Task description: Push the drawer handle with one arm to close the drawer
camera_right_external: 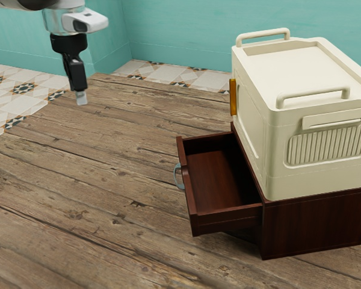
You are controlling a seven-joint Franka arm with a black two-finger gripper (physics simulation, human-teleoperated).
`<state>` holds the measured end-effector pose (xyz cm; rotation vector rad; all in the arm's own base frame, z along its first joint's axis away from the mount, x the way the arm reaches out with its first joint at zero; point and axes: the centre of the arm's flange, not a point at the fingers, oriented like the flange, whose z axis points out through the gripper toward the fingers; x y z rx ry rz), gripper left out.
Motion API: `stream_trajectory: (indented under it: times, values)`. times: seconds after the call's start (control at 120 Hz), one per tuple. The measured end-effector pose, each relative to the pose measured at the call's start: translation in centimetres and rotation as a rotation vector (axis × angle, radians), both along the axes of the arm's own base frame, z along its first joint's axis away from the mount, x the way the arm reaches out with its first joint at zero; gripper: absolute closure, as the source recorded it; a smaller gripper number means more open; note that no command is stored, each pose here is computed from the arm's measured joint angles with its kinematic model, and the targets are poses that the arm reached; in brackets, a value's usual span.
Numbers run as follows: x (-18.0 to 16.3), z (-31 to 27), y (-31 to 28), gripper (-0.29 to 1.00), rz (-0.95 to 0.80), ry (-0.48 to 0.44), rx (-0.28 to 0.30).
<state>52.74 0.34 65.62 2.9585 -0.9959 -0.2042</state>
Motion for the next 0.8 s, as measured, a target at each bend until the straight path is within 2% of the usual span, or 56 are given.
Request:
stream_trajectory:
  times: [0.217,0.283,0.392,0.458,0.533,0.642,0.725,0.8]
  values:
    - [0.0,-0.1,-0.1,0.0,-0.09,0.009,-0.018]
    - [-0.4,1.2,0.0,0.0,-0.11,-0.018,-0.017]
    - [-7.0,11.0,-1.6,0.0,-0.139,-0.199,0.022]
    - [-9.4,12.3,-6.6,0.01,-0.234,-0.216,0.035]
    - [-9.3,7.8,-8.6,0.15,-0.273,-0.108,0.041]
    - [-7.8,-3.5,-10.1,0.41,-0.306,0.061,0.031]
    - [-6.2,-9.9,-10.2,0.55,-0.301,0.123,-0.013]
    - [-4.6,-13.2,-10.6,0.63,-0.286,0.145,-0.04]
